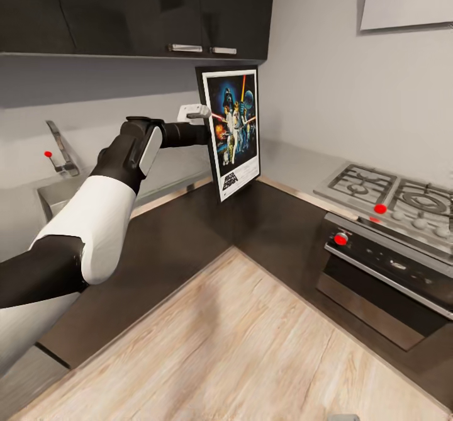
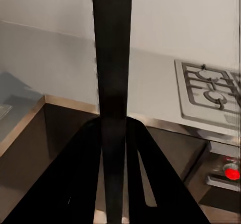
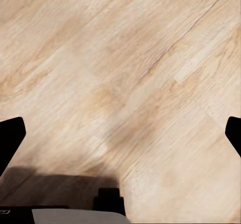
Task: Pick up the poster from the kitchen countertop and hang it on one of the wall nails in the kitchen.
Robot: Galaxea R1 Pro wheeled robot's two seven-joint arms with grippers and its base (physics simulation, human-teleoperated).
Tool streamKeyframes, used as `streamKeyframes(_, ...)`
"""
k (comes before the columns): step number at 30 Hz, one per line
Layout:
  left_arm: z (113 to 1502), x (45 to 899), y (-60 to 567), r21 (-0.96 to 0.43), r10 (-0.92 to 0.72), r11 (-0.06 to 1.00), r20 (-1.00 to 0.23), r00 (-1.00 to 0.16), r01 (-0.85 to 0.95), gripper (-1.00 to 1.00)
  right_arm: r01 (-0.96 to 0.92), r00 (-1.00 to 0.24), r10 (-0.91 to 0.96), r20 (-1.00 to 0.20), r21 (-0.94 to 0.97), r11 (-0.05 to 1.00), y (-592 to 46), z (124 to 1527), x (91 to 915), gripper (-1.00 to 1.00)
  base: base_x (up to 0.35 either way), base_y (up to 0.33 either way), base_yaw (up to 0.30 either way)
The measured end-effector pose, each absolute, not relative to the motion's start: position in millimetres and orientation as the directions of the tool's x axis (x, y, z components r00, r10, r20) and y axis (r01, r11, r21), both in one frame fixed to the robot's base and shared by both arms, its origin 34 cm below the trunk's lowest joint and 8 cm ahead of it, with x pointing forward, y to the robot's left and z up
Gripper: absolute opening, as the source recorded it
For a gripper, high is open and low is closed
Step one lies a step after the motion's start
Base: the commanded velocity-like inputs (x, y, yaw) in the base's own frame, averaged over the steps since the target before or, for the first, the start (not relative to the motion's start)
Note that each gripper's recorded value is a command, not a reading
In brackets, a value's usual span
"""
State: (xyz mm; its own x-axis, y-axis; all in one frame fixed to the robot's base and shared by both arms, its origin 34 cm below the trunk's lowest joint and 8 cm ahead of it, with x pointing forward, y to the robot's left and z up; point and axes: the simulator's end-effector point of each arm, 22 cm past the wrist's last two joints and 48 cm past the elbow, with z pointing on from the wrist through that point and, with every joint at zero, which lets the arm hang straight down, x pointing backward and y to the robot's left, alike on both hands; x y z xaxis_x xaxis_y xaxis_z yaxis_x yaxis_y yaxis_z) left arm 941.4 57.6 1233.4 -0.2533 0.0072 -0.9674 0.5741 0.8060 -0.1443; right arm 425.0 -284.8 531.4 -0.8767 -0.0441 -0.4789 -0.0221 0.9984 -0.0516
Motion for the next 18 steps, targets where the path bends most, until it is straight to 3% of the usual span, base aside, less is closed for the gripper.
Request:
streamKeyframes(14,1238.6,935.1,47.9,-0.123,0.029,0.787,-0.972,-0.235,0.605,-1.00,-0.022,-0.877,-0.044,-0.478,-0.052,0.998,-284.8,531.1,424.4,1.00,-0.340,-0.004,0.000)
streamKeyframes(18,1237.4,934.3,47.2,-0.123,0.031,0.785,-0.971,-0.237,0.607,-1.00,-0.023,-0.877,-0.045,-0.478,-0.052,0.998,-284.6,531.3,424.3,1.00,-0.209,-0.048,0.000)
